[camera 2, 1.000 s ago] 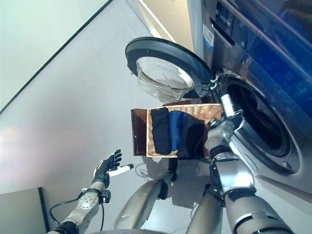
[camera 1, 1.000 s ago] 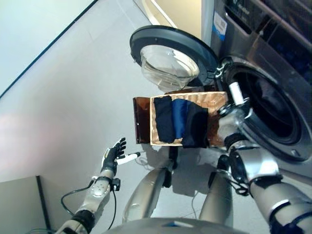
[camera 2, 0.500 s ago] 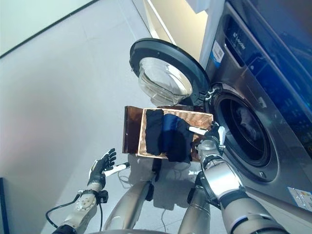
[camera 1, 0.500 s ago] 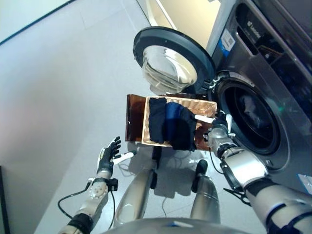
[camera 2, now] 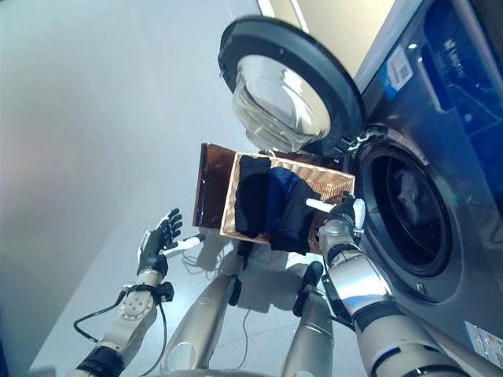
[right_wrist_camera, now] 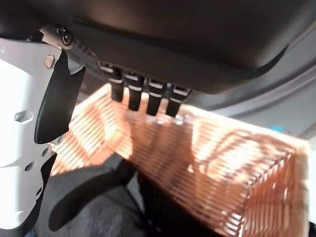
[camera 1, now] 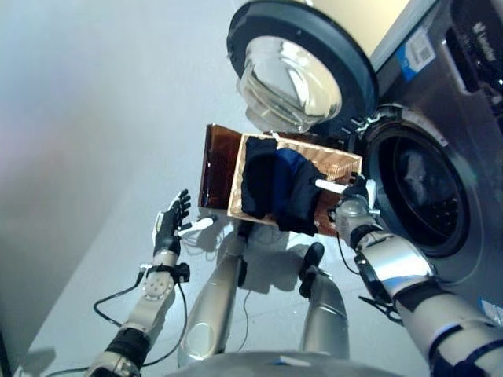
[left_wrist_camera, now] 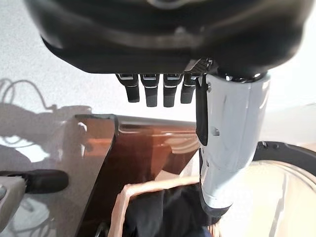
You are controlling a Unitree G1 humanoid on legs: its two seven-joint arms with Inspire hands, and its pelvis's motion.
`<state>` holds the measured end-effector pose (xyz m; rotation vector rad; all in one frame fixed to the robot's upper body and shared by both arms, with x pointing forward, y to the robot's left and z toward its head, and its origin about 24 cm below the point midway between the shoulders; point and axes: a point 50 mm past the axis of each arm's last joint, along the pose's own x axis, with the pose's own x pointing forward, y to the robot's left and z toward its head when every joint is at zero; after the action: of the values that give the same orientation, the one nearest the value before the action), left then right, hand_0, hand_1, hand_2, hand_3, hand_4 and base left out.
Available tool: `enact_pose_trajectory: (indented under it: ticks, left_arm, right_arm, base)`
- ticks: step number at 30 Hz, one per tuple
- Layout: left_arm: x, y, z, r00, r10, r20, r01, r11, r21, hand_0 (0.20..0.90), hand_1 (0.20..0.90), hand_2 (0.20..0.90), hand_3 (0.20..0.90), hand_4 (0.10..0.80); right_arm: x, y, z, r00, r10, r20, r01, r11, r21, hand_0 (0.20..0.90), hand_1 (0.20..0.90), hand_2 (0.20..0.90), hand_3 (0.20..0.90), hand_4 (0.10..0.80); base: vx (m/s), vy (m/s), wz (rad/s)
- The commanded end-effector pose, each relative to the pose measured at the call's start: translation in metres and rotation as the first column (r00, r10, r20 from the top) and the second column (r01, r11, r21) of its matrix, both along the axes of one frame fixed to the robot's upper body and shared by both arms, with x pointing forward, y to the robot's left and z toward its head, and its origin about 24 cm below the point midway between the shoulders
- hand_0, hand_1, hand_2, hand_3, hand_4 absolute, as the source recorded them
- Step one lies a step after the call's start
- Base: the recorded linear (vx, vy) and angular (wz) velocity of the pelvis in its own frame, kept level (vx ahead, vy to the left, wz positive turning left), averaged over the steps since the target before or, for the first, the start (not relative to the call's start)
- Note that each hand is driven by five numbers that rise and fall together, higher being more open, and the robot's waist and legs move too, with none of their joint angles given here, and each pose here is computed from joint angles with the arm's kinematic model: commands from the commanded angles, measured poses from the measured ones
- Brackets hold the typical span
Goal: Pick up the clothes and place them into the washing machine
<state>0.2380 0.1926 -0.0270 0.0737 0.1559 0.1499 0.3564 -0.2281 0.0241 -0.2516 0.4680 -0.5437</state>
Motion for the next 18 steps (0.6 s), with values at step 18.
enact_pose_trajectory:
  ticks: [18]
  left_arm:
    - [0.017,0.004,0.127,0.796,0.033,0.605,-0.051,0.999,0.013,0.900,0.900,0.900,0.900,0.800]
  right_arm:
    - [0.024,-0.005,0.050,0.979,-0.044,0.200,0.048,0.999,-0.017,0.900,0.900,0.900,0.900,0.800]
  base:
    - [0.046,-0.015,0.17]
